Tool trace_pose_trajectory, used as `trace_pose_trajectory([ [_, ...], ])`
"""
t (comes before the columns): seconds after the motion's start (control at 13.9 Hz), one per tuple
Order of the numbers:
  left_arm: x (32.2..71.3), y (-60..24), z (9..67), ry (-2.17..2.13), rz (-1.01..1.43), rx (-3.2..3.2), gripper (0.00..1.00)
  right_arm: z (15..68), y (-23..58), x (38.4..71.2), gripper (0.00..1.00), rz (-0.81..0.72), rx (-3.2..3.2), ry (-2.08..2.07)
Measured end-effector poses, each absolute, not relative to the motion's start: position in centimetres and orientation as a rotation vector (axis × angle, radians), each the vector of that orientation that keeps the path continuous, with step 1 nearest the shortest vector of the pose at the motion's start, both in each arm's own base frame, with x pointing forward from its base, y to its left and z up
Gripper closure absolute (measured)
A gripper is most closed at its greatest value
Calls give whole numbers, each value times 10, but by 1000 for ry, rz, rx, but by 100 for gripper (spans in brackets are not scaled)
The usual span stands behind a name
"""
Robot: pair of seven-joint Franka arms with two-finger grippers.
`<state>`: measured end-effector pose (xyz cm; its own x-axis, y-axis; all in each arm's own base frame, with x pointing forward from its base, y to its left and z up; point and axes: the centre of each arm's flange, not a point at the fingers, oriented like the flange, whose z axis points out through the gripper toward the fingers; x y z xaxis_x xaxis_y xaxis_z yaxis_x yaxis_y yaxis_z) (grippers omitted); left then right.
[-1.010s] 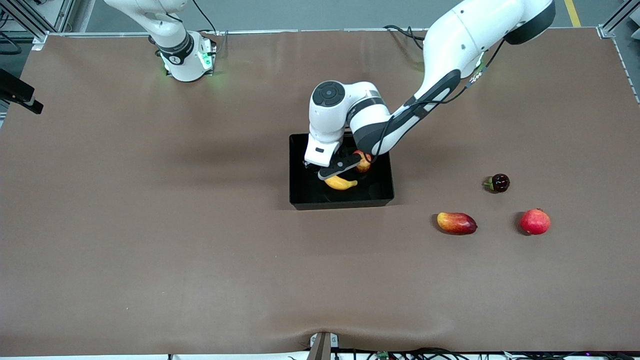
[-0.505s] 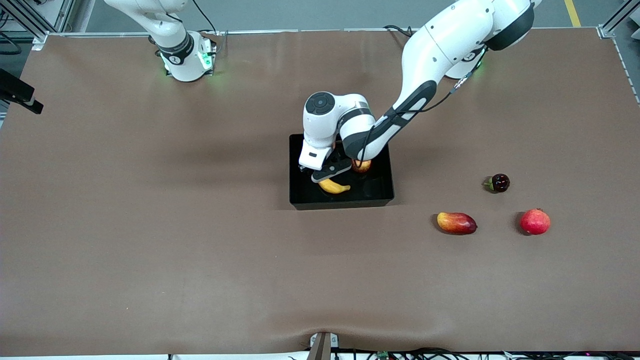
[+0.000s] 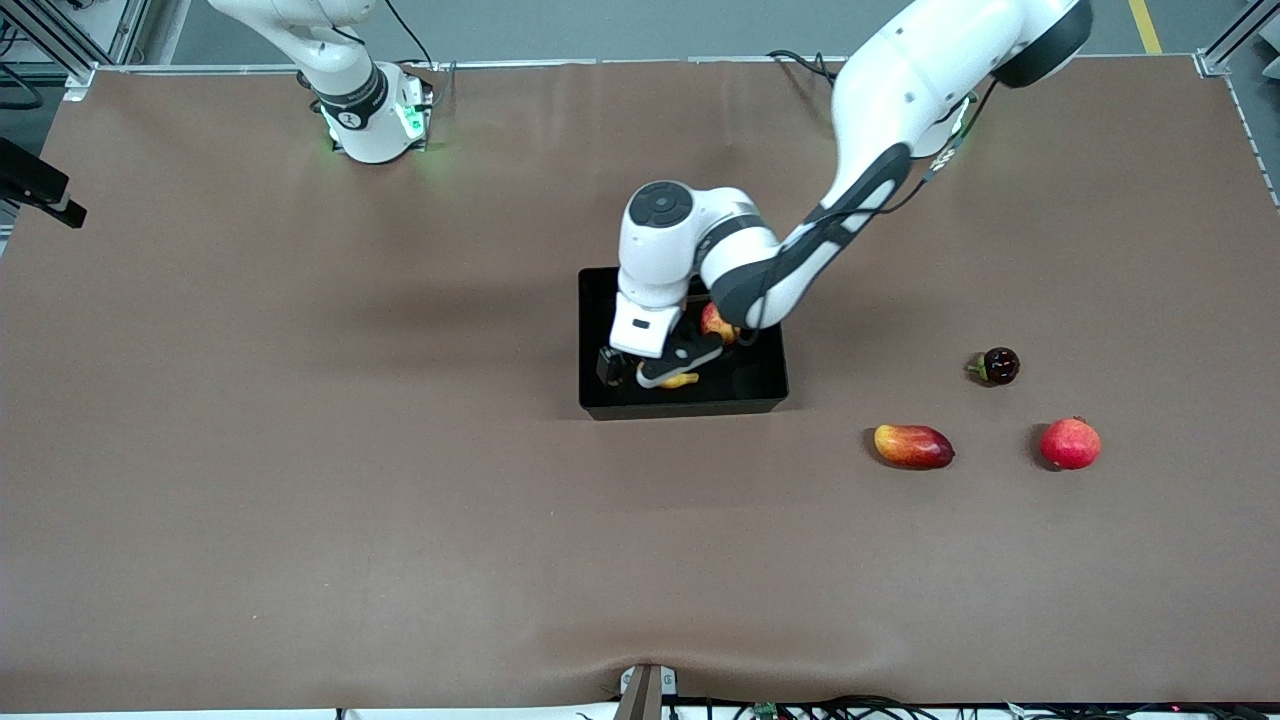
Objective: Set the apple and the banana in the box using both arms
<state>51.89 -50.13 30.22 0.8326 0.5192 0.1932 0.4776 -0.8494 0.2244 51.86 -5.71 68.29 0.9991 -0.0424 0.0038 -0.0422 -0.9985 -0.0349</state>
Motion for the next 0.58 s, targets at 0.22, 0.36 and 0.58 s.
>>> trace_pose_trajectory([
  [0.22,568,-432,391,785,392,2841,0,683,-57,519,0,-7,-3106,66],
  [0.36,599,-359,442,716,352,2896,0,683,-57,519,0,-7,-3106,67],
  [0.58,631,-233,492,552,303,3002,0,683,-58,518,0,-7,-3106,67],
])
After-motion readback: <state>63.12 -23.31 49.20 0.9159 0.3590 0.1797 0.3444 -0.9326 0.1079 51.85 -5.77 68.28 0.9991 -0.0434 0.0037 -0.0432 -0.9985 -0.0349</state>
